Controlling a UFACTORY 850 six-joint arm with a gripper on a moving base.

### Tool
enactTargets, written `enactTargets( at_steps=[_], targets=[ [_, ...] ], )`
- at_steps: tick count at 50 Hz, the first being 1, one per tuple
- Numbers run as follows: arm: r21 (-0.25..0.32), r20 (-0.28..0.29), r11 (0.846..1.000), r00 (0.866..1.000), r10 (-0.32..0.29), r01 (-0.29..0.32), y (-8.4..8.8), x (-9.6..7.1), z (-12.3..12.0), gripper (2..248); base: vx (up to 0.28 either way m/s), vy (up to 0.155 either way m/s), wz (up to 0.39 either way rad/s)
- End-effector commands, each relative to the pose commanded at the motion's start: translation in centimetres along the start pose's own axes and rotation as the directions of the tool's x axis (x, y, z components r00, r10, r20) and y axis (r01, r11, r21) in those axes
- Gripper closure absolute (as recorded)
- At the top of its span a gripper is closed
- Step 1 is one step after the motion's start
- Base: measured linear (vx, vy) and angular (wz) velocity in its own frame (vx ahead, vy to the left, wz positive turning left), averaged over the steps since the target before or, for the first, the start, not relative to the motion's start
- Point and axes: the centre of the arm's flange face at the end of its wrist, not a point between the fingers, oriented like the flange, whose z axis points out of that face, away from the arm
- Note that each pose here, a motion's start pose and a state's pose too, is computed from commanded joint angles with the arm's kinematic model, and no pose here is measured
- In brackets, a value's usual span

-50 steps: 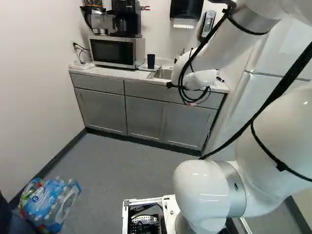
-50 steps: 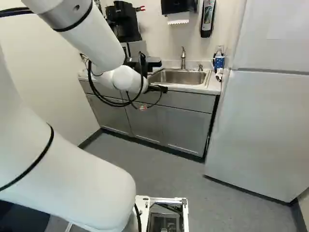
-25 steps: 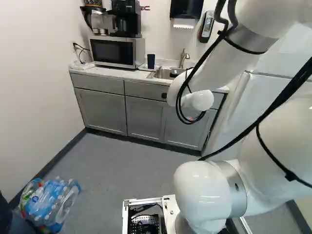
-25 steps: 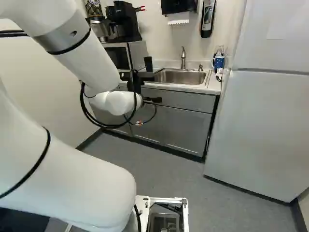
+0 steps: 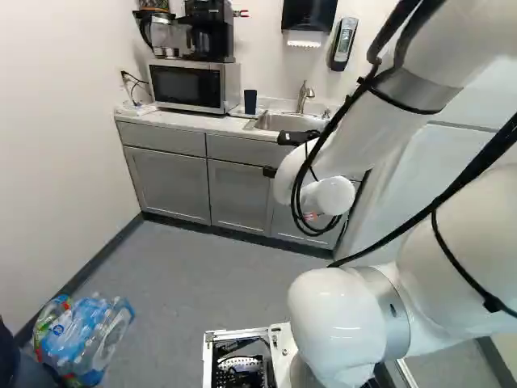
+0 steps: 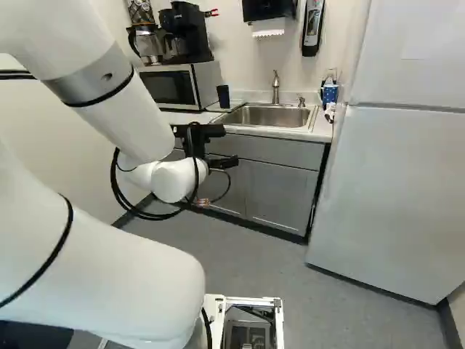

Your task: Rinse the cup and place it in the tray

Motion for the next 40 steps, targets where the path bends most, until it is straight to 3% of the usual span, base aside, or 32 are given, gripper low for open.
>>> enactTargets(
  at_steps=[20, 40],
  targets=[
    [0.021, -0.027, 1.000, 1.000, -0.008, 0.008, -0.5, -2.2, -1.4, 3, 0.000, 0.000, 0.000],
    [0.030, -0.038, 0.999, 0.999, -0.010, 0.012, -0.7, -3.2, -2.1, 3, 0.000, 0.000, 0.000]
  ],
)
